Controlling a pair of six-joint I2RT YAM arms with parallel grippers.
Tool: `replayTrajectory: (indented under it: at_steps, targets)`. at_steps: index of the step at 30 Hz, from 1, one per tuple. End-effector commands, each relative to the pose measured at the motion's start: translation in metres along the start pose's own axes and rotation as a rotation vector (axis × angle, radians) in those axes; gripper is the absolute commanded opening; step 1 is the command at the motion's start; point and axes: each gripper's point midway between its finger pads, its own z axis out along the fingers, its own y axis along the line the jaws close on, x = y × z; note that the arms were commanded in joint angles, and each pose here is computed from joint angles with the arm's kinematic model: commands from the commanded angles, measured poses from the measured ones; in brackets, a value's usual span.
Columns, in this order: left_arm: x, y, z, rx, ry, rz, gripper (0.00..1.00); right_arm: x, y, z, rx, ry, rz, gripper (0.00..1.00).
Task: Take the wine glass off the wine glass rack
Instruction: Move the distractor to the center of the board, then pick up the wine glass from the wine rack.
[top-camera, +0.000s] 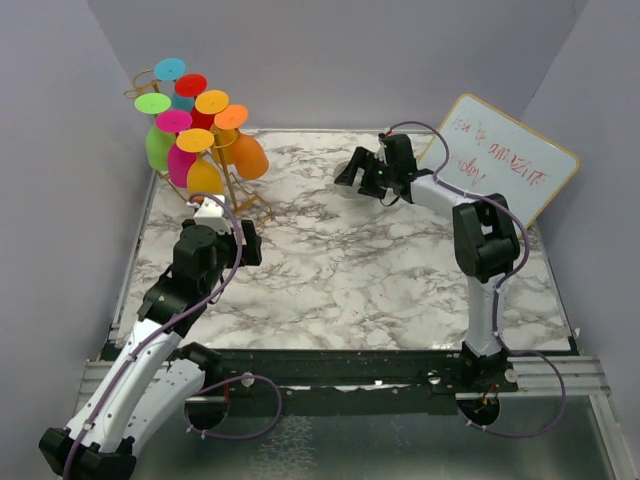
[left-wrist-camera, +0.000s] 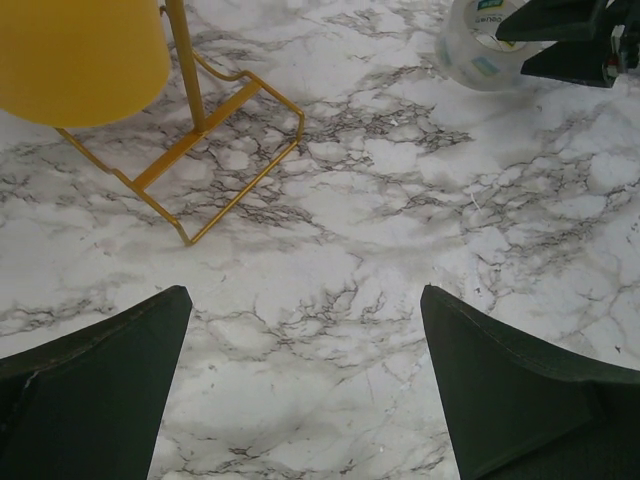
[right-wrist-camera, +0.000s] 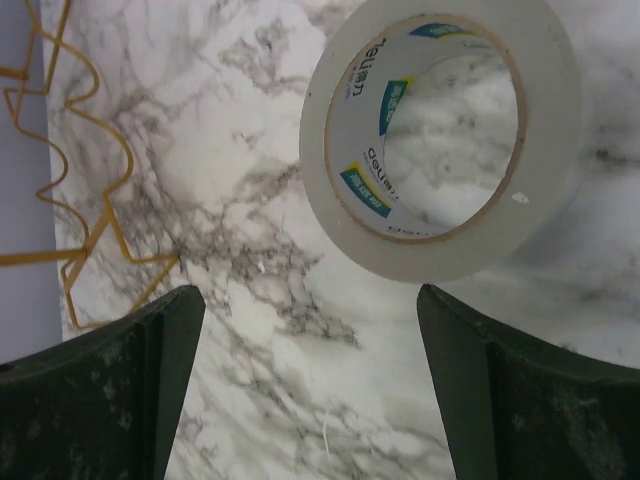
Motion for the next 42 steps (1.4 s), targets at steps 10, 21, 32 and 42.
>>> replayTrajectory:
  at_steps: [10,21,32,42]
  targets:
    - [-0.041,0.010,-0.028,-0.053,-0.006,0.141,0.93,-0.043,-0.006,0.039,0.058,0.058,-0.085,0.96]
    - [-0.061,-0.008,-0.014,-0.031,0.030,0.060,0.99,0.000,0.028,-0.057,-0.052,0.078,-0.106,0.97]
    - [-0.106,-0.019,-0.014,0.016,-0.012,-0.146,0.99,0.011,0.025,-0.141,0.046,-0.032,-0.011,1.00]
    - [-0.120,0.021,-0.017,-0.041,0.025,-0.265,0.78,0.020,0.026,-0.187,-0.013,-0.093,-0.023,1.00]
